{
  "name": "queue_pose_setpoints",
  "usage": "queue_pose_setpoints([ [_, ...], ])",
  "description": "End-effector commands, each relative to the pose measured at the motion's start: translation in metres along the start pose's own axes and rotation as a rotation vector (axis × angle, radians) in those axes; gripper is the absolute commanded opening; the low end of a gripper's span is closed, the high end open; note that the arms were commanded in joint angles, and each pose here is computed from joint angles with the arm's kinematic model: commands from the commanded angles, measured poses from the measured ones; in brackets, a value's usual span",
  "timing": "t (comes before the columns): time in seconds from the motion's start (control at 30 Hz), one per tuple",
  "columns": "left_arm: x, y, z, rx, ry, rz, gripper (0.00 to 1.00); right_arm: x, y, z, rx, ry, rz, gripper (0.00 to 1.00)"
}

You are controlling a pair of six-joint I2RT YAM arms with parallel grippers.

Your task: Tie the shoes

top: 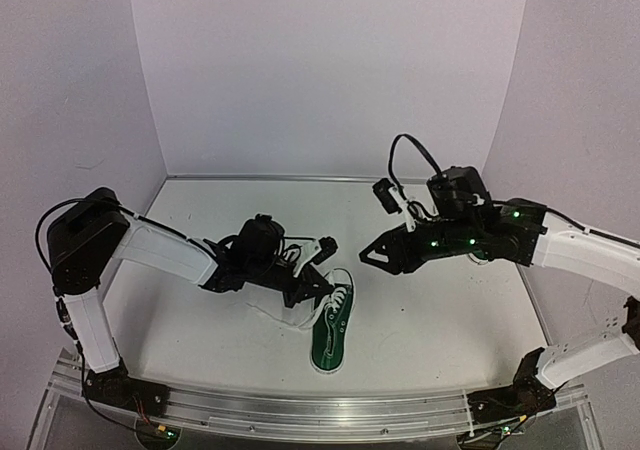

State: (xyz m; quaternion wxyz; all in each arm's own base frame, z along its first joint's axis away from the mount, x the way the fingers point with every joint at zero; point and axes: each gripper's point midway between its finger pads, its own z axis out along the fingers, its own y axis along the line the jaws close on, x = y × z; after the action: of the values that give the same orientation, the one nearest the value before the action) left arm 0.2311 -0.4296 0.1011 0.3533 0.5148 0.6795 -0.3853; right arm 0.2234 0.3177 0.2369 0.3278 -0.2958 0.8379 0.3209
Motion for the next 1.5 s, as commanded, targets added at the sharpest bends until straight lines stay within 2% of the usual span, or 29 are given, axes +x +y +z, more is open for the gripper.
queue_pose_setpoints([
  [0.0,-0.028,0.006,0.005,0.033,-0.07,-0.038,0.0,0.007,0.016,0.02,0.059,-0.001,-0.216,0.42],
  [0.13,-0.024,0.008,0.009,0.043,-0.046,-0.068,0.0,0.019,0.032,0.041,0.068,0.025,-0.341,0.36],
  [0.3,-0.019,0.01,0.012,0.055,-0.026,-0.095,0.0,0.035,0.06,0.071,0.082,0.044,-0.587,0.31],
  [0.47,-0.017,0.012,0.013,0.064,-0.02,-0.114,0.0,0.055,0.085,0.106,0.163,0.132,-0.866,0.26],
  [0.63,-0.016,0.012,0.014,0.072,-0.017,-0.123,0.0,0.078,0.101,0.142,0.191,0.209,-1.053,0.2],
  [0.73,-0.014,0.012,0.016,0.079,-0.011,-0.13,0.0,0.088,0.099,0.166,0.202,0.256,-1.103,0.13],
  [0.83,-0.014,0.012,0.018,0.083,-0.012,-0.132,0.0,0.102,0.09,0.186,0.229,0.32,-1.152,0.12],
  [1.17,-0.01,0.014,0.021,0.085,-0.001,-0.131,0.0,0.124,0.06,0.217,0.321,0.463,-1.226,0.15],
  [1.47,-0.009,0.014,0.022,0.087,-0.004,-0.132,0.0,0.123,0.035,0.229,0.4,0.522,-1.246,0.17],
])
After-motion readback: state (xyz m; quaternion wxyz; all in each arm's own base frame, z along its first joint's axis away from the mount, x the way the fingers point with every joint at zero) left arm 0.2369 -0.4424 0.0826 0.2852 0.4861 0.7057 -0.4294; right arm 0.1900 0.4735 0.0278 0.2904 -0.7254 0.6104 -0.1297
